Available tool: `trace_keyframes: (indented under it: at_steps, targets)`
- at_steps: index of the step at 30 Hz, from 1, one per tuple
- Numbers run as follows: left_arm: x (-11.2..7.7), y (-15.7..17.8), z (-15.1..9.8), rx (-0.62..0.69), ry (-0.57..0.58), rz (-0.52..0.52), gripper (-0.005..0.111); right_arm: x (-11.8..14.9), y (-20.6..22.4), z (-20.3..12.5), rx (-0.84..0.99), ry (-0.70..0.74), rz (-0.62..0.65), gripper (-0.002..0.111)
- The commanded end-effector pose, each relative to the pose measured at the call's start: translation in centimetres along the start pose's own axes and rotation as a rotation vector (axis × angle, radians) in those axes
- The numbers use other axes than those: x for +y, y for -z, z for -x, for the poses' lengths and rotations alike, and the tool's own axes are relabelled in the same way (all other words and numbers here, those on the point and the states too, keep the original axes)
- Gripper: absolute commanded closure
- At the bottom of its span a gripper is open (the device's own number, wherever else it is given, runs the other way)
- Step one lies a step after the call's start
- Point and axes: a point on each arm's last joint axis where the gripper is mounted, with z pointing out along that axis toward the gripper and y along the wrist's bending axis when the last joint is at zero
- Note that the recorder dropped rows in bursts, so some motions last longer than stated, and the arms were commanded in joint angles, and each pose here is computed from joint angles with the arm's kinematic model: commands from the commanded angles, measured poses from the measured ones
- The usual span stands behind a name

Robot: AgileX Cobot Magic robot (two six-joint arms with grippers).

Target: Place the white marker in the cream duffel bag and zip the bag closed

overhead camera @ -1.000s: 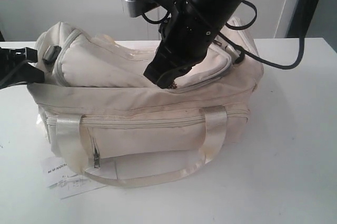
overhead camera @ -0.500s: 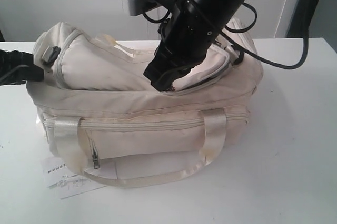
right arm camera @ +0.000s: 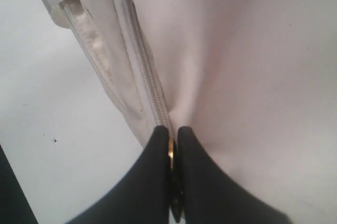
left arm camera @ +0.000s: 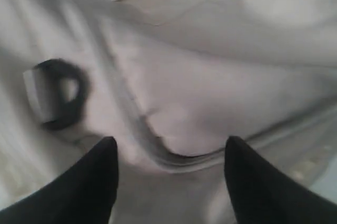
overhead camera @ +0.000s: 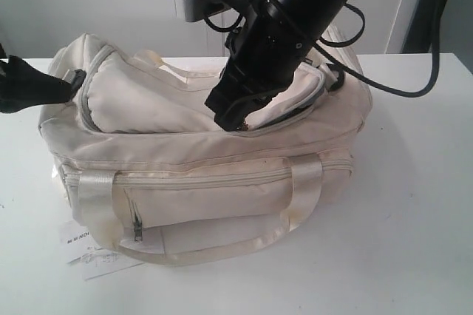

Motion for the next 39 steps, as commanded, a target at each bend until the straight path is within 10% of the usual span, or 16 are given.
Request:
trace_keyframes:
  at_steps: [1, 14, 27, 39]
  targets:
    - [-2.5, 0.7, 1.2, -0.136, -0.188, -0.236, 0.048, 0.2, 0.5, -0.2, 0.001, 0.002, 0.017, 0.108]
    - [-7.8, -0.4, 1.3, -0.224, -0.524, -0.565, 0.034, 0.2, 0.5, -0.2, 0.002, 0.009, 0.016, 0.108]
    - [-10.7, -4.4, 0.0, -0.096, -0.644, -0.611, 0.034, 0.2, 0.5, -0.2, 0.003, 0.009, 0.014, 0.108]
    - [-9.2, -8.4, -0.9, -0.010, -0.626, -0.453, 0.034, 0.2, 0.5, -0.2, 0.003, 0.009, 0.014, 0.108]
